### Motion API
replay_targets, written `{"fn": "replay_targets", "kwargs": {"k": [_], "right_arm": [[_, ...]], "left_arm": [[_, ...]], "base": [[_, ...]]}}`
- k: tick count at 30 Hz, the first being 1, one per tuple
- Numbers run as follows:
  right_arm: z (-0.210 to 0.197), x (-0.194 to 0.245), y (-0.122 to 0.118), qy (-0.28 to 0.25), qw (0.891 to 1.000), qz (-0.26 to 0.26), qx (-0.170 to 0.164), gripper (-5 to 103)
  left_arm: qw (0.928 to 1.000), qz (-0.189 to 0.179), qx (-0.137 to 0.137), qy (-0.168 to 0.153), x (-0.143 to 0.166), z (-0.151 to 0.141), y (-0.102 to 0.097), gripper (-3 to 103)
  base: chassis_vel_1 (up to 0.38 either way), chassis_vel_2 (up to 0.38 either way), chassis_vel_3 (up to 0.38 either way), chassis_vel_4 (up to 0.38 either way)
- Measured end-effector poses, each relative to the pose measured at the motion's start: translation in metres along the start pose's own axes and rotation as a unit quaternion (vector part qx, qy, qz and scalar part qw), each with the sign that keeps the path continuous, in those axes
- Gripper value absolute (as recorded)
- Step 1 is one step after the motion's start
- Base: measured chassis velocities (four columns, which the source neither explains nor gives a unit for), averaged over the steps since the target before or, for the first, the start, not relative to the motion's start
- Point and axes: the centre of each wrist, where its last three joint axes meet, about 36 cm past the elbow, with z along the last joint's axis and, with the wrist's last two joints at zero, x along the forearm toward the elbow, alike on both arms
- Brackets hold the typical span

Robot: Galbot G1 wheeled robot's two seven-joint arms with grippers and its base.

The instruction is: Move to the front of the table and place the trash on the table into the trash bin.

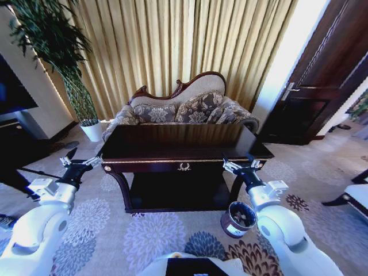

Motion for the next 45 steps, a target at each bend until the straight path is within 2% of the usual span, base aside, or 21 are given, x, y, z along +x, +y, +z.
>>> {"fn": "replay_targets", "kwargs": {"k": [25, 45], "right_arm": [[0.0027, 0.0006, -0.0013, 0.015, 1.000, -0.004, -0.001, 100], [0.0010, 0.0050, -0.0014, 0.013, 1.000, 0.000, 0.001, 100]], "left_arm": [[0.9999, 0.010, -0.002, 0.006, 0.0013, 0.0017, -0.0014, 100], [0.9999, 0.012, -0.001, 0.006, 0.0002, 0.0041, -0.0018, 100]], "base": [[0.015, -0.018, -0.020, 0.017], [0.148, -0.155, -0.152, 0.152]]}}
